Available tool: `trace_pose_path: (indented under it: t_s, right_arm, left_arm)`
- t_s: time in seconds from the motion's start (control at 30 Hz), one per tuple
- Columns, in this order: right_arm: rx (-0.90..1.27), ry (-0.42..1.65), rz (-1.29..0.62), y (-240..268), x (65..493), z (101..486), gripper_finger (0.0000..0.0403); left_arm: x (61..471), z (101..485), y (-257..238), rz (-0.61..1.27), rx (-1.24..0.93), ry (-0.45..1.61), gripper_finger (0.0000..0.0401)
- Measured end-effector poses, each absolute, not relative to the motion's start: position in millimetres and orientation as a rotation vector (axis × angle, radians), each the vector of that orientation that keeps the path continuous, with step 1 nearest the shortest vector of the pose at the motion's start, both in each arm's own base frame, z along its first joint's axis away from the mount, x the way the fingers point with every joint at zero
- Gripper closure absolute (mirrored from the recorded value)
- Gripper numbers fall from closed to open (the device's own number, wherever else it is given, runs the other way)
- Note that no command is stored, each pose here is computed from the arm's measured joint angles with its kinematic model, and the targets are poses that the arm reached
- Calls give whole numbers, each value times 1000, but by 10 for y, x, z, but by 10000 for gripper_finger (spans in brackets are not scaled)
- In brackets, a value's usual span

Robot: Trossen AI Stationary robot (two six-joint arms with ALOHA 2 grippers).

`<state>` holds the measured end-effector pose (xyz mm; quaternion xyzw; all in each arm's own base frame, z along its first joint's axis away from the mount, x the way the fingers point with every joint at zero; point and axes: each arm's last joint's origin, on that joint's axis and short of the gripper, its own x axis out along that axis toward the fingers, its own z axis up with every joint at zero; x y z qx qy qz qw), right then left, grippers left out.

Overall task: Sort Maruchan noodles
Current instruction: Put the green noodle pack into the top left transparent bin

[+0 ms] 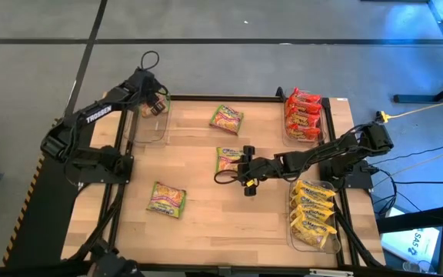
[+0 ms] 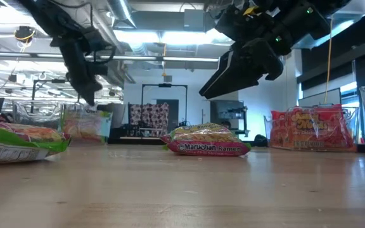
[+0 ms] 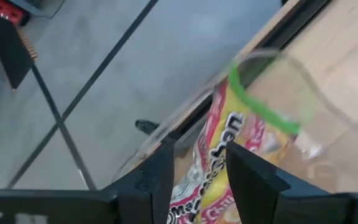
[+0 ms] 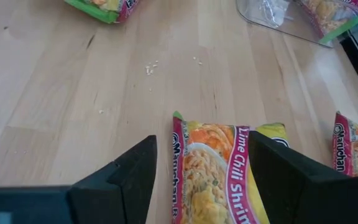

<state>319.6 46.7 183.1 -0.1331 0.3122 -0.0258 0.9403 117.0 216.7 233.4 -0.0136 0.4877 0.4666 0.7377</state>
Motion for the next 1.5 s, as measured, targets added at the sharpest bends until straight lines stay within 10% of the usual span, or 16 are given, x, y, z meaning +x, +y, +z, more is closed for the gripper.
trace_pose_path:
  t_s: [0.77, 1.5]
  right_arm:
    - [-245, 631, 3, 488, 3198, 1833, 182]
    - [184, 741, 36, 547, 3138, 1763, 182]
  left_arm:
    - [2008, 2574, 683, 236, -304, 854, 266]
    - [1692, 1953, -771, 537, -959, 1237, 266]
